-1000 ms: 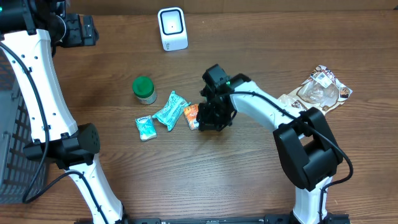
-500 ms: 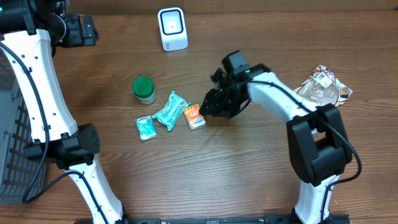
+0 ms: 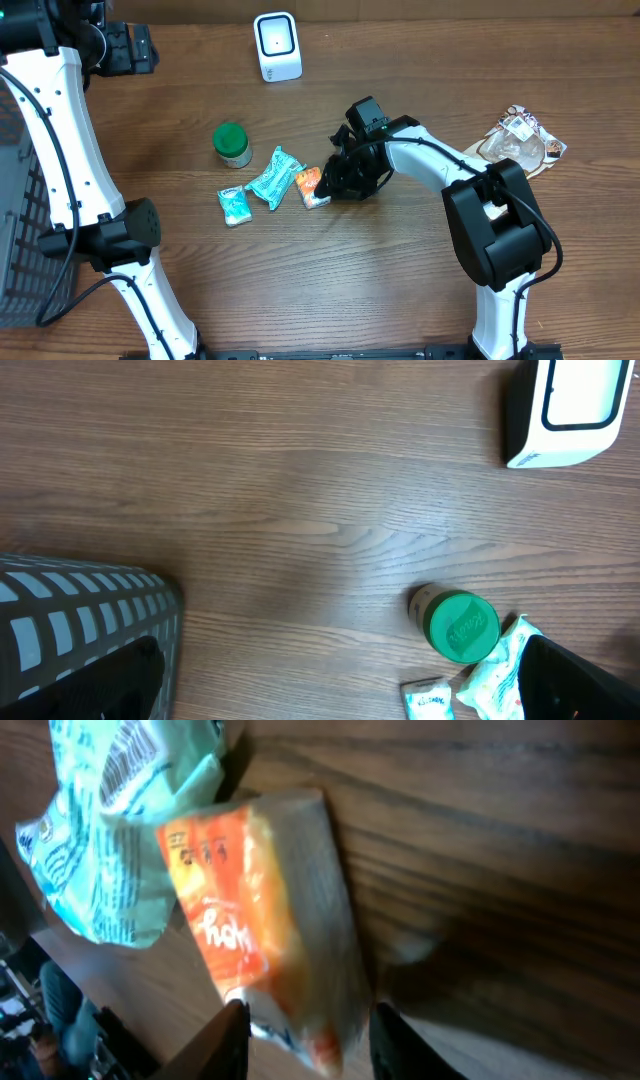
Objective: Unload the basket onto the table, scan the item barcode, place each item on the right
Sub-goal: 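Close the right gripper on the orange packet and lift it, then carry the orange packet up and right, turning it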
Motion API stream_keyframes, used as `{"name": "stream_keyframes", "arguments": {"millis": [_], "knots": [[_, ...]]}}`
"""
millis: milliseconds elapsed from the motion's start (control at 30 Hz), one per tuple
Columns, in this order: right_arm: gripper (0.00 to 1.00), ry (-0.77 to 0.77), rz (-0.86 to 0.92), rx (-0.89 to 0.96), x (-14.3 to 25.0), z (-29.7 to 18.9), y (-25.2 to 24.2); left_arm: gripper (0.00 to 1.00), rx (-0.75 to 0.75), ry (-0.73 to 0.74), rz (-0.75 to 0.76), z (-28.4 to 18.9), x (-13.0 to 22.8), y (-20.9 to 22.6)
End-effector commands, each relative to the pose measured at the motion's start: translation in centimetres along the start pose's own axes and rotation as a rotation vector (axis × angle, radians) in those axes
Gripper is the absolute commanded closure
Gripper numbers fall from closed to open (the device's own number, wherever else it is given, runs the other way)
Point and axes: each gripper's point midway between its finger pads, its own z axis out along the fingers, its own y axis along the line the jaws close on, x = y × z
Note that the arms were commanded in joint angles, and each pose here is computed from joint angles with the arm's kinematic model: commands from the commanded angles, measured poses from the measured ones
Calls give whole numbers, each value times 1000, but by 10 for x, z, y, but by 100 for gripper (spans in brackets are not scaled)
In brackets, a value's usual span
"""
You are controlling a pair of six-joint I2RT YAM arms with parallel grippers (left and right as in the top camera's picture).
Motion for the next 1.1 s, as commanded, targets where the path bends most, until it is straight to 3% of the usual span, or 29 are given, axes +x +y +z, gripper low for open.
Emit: {"name": "stream_keyframes", "arguments": {"millis": [0, 167, 400, 767, 967, 1067], "knots": [[67, 17, 63, -4, 9, 9, -10, 1, -4, -36, 14, -16, -2, -1], [74, 13, 56, -17, 10, 12, -10, 1, -4, -36, 14, -16, -2, -1], [96, 6, 50, -21, 8, 12, -9, 1, -5, -36, 12, -16, -2, 0], [96, -12, 54, -138, -2, -14, -1, 0, -5, -36, 12, -16, -2, 0], [96, -34, -78, -408, -1, -68, 45, 0, -5, -36, 12, -16, -2, 0], [96, -83, -171, -629, 1, -129, 78, 1, -5, -36, 12, -16, -2, 0]]}}
